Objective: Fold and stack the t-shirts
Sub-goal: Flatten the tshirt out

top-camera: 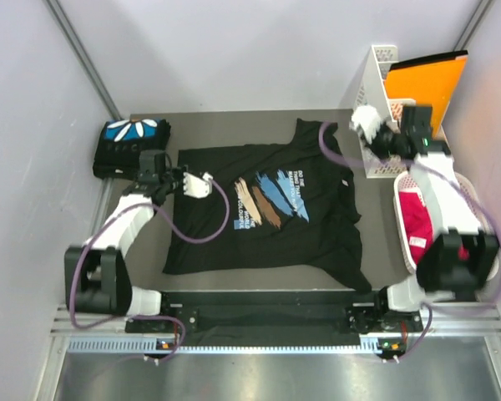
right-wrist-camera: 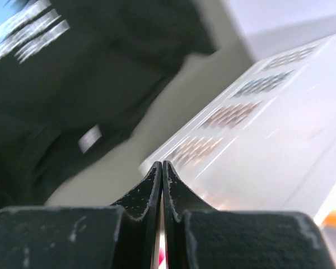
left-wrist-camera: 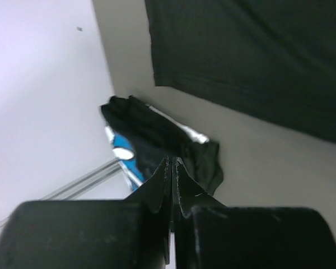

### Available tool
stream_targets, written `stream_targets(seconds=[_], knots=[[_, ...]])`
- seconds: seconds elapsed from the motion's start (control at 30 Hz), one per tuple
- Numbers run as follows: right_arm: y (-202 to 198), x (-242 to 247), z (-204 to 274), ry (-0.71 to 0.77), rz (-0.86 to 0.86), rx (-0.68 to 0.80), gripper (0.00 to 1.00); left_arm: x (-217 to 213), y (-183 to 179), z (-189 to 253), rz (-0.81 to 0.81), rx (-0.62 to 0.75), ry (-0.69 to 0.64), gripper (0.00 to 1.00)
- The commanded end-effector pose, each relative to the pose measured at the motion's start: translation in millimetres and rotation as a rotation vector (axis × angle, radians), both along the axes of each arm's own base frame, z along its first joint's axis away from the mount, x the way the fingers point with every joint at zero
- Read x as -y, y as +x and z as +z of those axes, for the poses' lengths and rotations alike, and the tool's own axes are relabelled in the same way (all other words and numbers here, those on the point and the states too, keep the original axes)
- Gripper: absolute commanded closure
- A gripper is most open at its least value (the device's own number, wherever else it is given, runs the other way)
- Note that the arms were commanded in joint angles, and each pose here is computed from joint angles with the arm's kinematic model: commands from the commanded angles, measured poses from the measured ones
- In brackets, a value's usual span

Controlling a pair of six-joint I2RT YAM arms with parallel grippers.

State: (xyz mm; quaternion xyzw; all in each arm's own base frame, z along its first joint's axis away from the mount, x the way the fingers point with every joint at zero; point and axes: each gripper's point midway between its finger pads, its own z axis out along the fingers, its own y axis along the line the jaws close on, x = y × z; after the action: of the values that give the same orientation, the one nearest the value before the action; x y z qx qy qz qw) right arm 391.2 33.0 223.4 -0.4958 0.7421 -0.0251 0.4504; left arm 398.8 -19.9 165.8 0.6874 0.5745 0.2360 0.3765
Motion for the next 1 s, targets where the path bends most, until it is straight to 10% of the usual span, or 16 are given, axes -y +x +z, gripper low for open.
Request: stream_targets(seconds=[0.0,0.33,0.97], knots=[[69.7,-9.6,15.9,0.174,-0.120,-0.096,1.00,-0.9,69.9,49.8,0.087,0.194,-0.068,1.00],[156.2,-58.2,-53.9,0.091,-0.065,-0.242,1.00,-7.1,153.7,51.5,0.244,0.329,0.015,1.00],[103.0,-78.9,-74.9,-0.049,0.015,-0.208,1.00,21.7,142.6,56.3,0.200,0.350,-0.020,1.00]])
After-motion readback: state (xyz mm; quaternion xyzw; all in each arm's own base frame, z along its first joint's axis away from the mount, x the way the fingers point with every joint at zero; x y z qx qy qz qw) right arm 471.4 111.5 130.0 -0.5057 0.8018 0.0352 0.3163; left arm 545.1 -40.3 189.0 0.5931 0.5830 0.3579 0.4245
